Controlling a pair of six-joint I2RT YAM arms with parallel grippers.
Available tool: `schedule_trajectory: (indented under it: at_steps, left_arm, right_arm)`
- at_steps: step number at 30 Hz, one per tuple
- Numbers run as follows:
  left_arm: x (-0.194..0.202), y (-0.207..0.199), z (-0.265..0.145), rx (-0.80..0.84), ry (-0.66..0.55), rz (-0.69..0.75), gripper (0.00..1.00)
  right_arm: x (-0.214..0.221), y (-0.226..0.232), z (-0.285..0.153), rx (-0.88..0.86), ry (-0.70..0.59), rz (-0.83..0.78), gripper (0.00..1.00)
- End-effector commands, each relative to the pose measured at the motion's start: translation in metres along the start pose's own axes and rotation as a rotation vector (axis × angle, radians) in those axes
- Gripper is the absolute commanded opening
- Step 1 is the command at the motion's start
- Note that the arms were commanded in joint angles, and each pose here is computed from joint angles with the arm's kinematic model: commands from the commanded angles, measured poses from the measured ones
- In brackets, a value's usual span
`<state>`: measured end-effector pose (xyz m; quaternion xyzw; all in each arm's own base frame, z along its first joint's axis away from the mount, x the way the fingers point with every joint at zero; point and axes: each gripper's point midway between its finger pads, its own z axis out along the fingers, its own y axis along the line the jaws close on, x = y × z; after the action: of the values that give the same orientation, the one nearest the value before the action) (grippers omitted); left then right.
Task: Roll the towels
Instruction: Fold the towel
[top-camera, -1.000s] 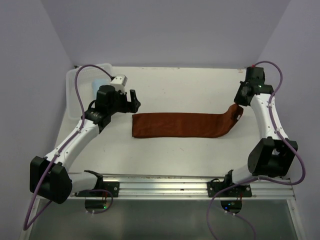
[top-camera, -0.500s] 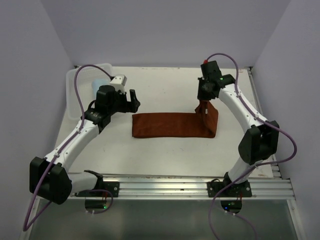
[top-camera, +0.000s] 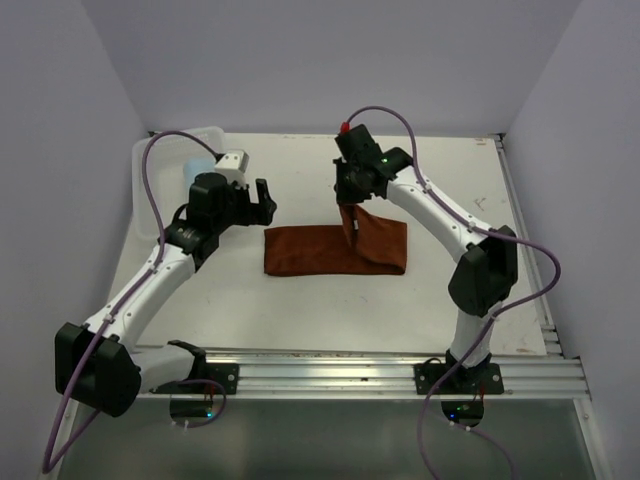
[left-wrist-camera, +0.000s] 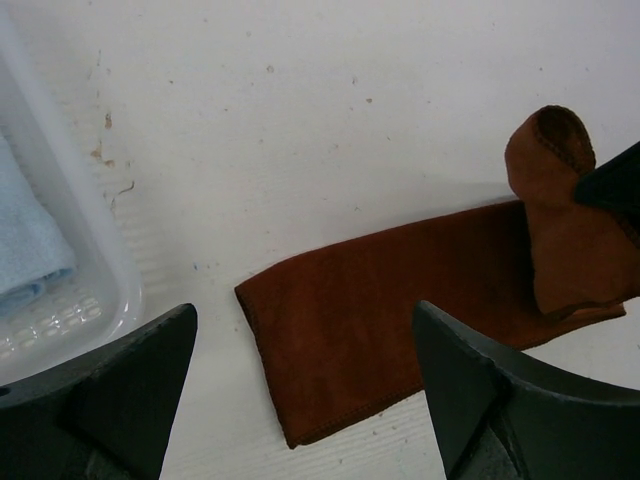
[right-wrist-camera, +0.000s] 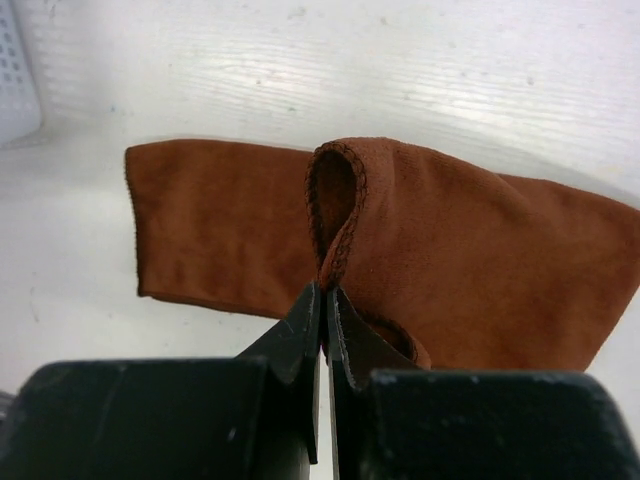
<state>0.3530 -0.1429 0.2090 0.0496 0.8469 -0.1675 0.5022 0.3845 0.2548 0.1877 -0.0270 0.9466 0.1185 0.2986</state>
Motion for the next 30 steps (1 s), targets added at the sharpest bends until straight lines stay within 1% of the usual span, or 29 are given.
schedule_trajectory:
  at_steps: [1, 2, 13, 15, 20, 24, 30]
  left_arm:
    - [-0.011, -0.001, -0.006, -0.003, -0.049, 0.019, 0.92]
    - [-0.011, -0.001, -0.007, -0.005, -0.051, 0.019, 0.92]
    - [-0.012, 0.0, -0.007, -0.007, -0.055, 0.019, 0.93]
    - [-0.011, 0.0, -0.007, -0.007, -0.052, 0.019, 0.93]
    - [-0.01, -0.002, -0.005, 0.002, -0.045, 0.016, 0.93]
    - [-0.01, -0.001, -0.007, -0.001, -0.047, 0.014, 0.93]
    - [-0.011, 0.0, -0.007, -0.009, -0.051, 0.012, 0.93]
  right_arm:
    - [-0.009, 0.035, -0.004, -0.065, -0.012, 0.008, 0.0]
    - [-0.002, 0.041, 0.003, -0.064, 0.013, 0.0, 0.0]
    - [0.012, 0.107, 0.019, -0.193, 0.054, 0.006, 0.0]
    - [0.015, 0.109, 0.022, -0.187, 0.069, 0.007, 0.0]
    - [0.013, 0.119, 0.007, -0.19, 0.06, -0.016, 0.0]
    - [0.012, 0.124, 0.003, -0.214, 0.056, 0.006, 0.0]
    - [0.027, 0.144, 0.017, -0.278, 0.1, 0.028, 0.0]
